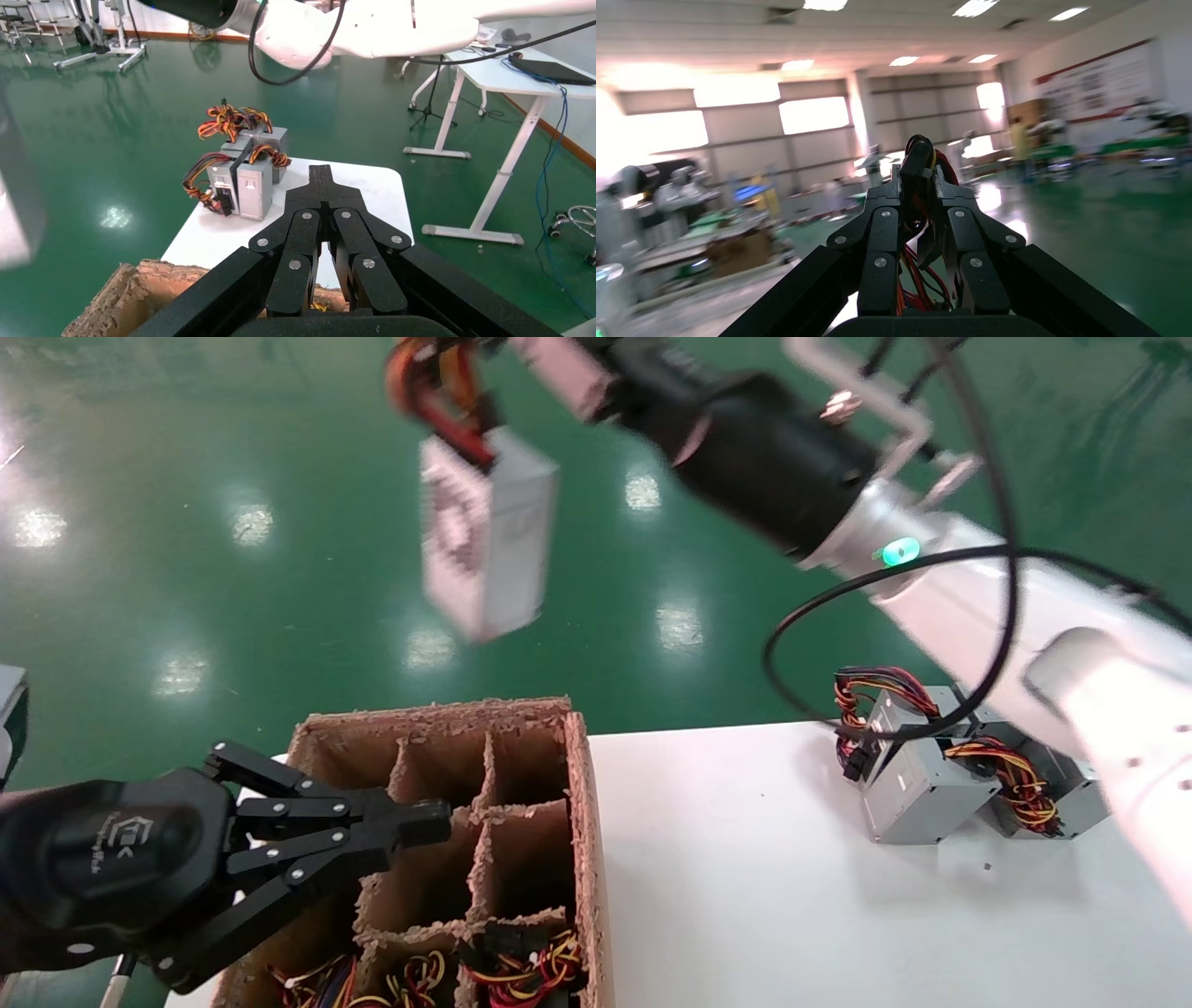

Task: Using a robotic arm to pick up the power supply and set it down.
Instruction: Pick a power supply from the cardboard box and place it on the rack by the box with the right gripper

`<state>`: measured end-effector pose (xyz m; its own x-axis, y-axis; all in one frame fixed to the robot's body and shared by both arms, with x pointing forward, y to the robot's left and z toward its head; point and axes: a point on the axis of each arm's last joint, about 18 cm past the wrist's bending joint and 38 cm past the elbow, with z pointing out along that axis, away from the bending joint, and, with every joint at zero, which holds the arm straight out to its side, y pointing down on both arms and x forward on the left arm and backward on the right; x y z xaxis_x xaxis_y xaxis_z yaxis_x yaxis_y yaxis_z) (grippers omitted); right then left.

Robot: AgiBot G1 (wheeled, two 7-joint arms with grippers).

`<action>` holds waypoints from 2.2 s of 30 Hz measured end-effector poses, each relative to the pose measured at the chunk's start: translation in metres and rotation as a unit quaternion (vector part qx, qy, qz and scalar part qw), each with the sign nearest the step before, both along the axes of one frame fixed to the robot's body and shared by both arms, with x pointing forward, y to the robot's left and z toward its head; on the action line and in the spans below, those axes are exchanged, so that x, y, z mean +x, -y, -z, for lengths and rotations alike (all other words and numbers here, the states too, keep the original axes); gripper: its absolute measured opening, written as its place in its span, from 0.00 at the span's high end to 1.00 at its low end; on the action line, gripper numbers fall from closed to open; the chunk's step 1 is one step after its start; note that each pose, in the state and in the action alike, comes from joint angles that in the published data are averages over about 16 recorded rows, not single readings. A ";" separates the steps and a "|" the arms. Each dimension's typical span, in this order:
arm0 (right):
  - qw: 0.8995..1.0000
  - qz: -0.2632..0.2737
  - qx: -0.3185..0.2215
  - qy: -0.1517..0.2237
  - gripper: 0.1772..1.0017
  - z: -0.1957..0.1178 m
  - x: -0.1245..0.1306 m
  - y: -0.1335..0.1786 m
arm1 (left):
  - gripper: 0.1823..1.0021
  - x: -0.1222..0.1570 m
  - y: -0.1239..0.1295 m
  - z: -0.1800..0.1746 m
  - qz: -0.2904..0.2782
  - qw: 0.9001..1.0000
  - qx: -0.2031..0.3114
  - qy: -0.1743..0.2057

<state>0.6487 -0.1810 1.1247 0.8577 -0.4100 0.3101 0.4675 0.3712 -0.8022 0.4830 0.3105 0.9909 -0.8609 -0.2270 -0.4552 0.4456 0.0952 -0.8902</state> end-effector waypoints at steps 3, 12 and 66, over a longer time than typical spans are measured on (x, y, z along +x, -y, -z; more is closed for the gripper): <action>0.999 0.032 0.011 0.009 0.92 -0.006 0.003 0.023 | 0.99 0.000 0.000 0.000 0.000 1.000 0.000 0.000; 0.993 0.113 0.027 0.021 0.92 -0.004 0.002 0.096 | 0.99 0.000 0.000 0.000 0.000 1.000 0.000 0.000; 0.843 0.501 0.026 -0.194 0.92 0.114 -0.238 0.399 | 0.99 0.000 0.000 0.000 0.000 1.000 0.000 0.000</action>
